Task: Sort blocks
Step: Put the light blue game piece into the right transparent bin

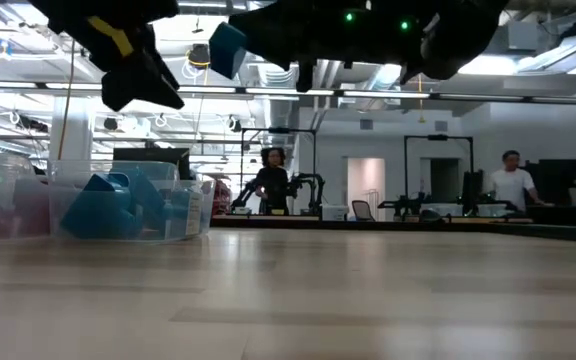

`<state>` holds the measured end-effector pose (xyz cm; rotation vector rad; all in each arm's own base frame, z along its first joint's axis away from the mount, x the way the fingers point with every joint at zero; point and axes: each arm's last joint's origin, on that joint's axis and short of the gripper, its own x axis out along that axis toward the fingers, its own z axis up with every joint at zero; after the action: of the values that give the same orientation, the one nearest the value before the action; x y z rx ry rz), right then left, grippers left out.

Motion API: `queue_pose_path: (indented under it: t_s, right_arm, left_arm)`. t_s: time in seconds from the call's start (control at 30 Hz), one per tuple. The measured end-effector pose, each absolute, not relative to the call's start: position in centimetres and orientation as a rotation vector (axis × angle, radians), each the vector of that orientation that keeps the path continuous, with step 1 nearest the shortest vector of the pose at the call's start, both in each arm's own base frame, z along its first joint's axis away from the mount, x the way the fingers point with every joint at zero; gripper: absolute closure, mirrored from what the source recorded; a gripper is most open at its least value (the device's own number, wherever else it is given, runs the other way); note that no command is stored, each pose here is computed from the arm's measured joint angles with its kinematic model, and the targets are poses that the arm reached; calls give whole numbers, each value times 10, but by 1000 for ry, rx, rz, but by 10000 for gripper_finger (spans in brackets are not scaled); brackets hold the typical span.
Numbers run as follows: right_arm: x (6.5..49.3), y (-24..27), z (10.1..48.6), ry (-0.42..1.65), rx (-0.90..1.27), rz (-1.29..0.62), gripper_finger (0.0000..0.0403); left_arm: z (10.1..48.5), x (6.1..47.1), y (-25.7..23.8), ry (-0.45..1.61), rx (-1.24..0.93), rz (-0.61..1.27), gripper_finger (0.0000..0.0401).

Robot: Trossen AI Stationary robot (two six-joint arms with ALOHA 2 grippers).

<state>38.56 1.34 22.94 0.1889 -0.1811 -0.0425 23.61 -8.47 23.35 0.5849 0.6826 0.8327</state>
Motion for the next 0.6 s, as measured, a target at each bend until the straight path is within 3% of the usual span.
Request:
queue_pose_path:
  t_s: [0.6]
  right_arm:
    - [402, 8, 264, -241, 279, -44, 324]
  left_arm:
    - [248, 246, -114, 524, 748, 823, 215]
